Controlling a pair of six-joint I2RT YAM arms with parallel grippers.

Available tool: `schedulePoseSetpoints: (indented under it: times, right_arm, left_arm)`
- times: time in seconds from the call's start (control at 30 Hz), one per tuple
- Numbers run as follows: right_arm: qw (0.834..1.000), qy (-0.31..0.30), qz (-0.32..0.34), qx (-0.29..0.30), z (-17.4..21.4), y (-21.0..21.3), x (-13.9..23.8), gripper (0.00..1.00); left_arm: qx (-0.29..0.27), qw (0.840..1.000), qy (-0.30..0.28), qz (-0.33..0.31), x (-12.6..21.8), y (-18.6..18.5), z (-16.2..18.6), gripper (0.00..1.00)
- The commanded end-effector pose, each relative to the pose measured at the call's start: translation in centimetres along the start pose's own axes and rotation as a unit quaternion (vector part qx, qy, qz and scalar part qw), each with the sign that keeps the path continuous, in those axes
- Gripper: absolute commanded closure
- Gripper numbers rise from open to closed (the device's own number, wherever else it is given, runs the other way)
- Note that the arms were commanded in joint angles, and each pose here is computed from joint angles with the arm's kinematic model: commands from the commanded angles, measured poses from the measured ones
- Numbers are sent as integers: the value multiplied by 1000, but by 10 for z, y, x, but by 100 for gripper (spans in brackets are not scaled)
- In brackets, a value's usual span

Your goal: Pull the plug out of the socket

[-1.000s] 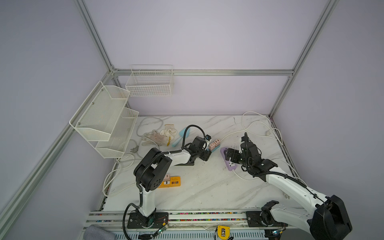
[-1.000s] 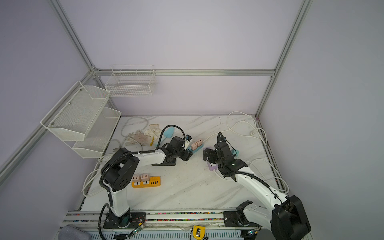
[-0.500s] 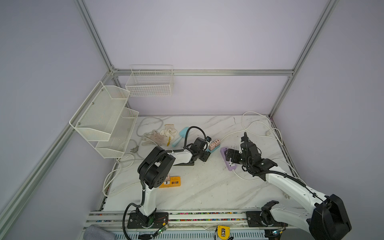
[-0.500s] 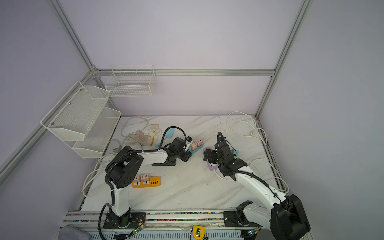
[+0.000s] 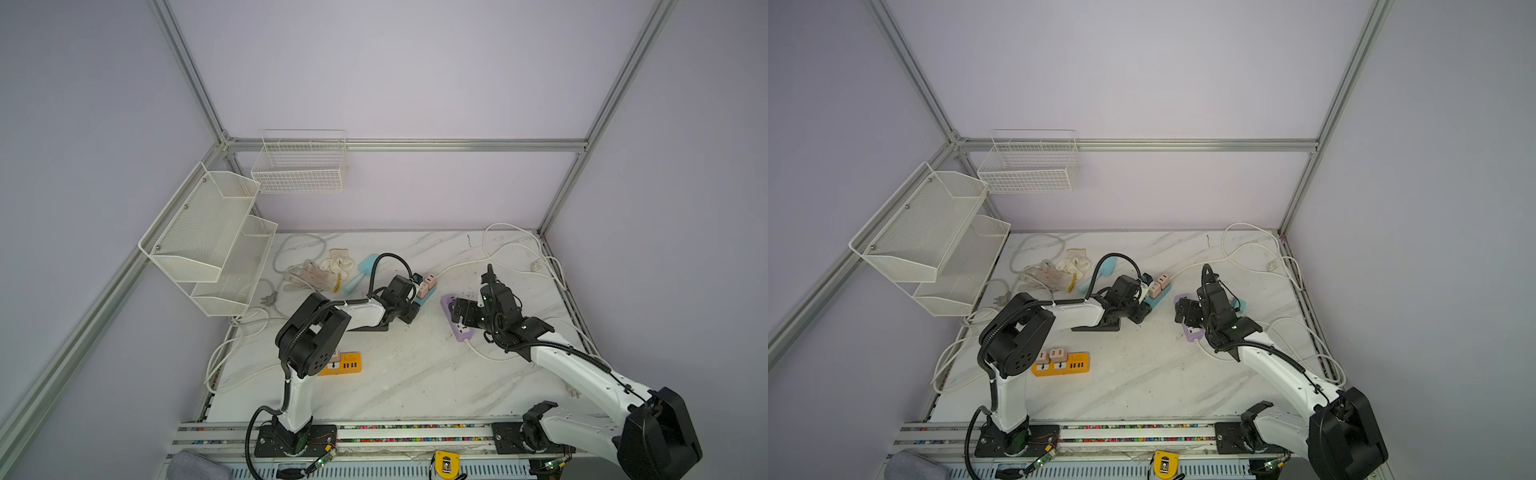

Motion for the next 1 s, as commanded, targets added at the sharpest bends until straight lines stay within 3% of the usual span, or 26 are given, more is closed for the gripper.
schedulePoseSetpoints:
  times: [0.0, 0.3, 0.5, 0.97]
  right_arm:
    - [1000, -5, 11, -4, -7, -2, 4, 3]
    - [1000, -5, 6, -2, -6, -2, 13, 3]
    - [1000, -3, 9, -5, -3, -4, 16, 3]
    - [1000, -1, 13, -6, 0, -7, 17, 3]
  left_arm:
    - [51, 998, -19, -36, 30, -1, -12, 71]
    - [181, 983, 18, -26, 51, -21, 18, 74]
    - [216, 975, 29, -39, 63, -49, 38, 79]
    - [280, 958, 16, -63, 80, -101, 69, 80]
Point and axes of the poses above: each gripper's point midway between its finger pads, its own x axis back along the fingers, its own y axis along the line the jaws close on, z = x × y, the point moved 2 cm from there along x, back along the fingers, and after that the axes turned 1 degree about x, right-handed, at the moved point
